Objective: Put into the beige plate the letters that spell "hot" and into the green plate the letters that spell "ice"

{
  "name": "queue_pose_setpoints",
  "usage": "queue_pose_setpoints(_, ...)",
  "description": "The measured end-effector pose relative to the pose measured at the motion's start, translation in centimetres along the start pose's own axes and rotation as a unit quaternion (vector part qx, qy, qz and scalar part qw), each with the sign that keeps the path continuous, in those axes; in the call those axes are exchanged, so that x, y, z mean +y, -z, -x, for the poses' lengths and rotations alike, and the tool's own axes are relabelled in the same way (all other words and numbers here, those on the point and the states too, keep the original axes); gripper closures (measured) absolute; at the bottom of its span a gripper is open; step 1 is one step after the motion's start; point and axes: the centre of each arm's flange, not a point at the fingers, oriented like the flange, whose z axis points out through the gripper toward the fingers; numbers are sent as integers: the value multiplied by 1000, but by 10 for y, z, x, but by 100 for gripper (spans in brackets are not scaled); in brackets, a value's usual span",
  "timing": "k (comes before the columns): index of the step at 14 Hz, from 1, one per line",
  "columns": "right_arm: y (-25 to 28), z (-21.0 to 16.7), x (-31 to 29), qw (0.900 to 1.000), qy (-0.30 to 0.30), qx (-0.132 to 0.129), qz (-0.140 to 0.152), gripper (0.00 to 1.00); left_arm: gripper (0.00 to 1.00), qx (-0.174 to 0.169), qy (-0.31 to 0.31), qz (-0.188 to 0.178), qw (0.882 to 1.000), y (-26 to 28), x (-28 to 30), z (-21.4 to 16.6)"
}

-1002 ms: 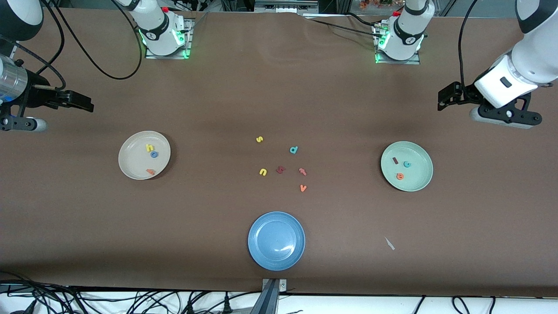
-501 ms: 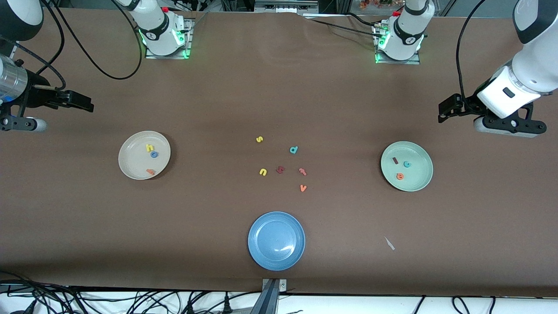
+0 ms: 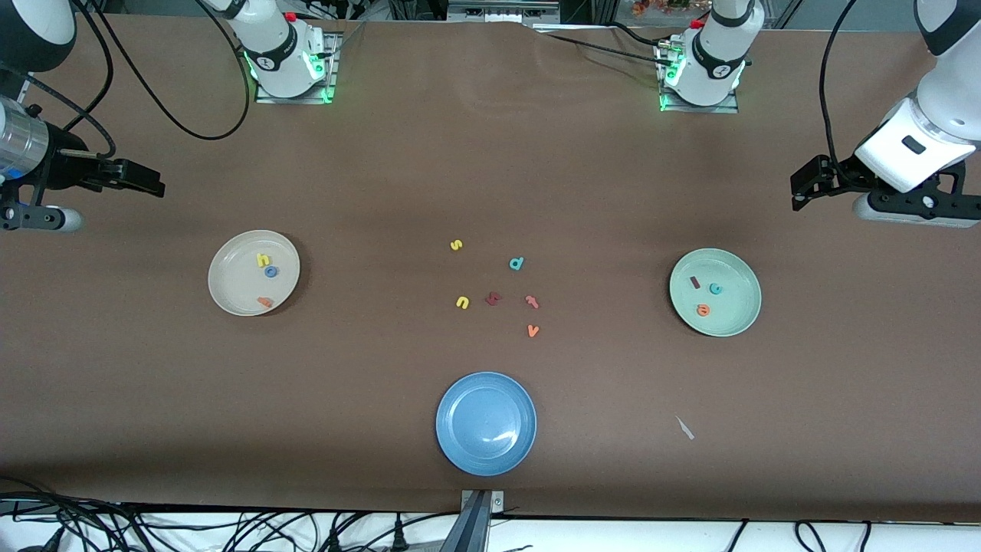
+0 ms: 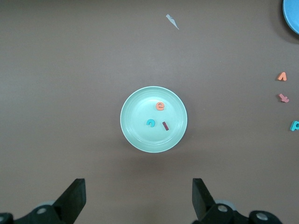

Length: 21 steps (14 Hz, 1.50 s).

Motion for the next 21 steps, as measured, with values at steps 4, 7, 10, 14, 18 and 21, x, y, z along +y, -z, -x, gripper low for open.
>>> queue_pose_setpoints(4, 0, 0, 0, 1000, 0, 0, 0, 0, 0, -1, 0, 0, 1000, 0, 0, 0)
queue_pose_setpoints(7, 0, 0, 0, 1000, 0, 0, 0, 0, 0, -1, 0, 0, 1000, 0, 0, 0)
queue_pose_setpoints(10, 0, 0, 0, 1000, 0, 0, 0, 0, 0, -3, 0, 0, 1000, 0, 0, 1)
queue_pose_setpoints(14, 0, 0, 0, 1000, 0, 0, 0, 0, 0, -5, -2, 0, 1000, 0, 2, 1)
queue_pose_setpoints(18, 0, 0, 0, 1000, 0, 0, 0, 0, 0, -6, -2, 0, 1000, 2, 2, 2)
queue_pose_setpoints(21, 0, 0, 0, 1000, 0, 0, 0, 0, 0, -5, -3, 0, 1000, 2, 3, 2)
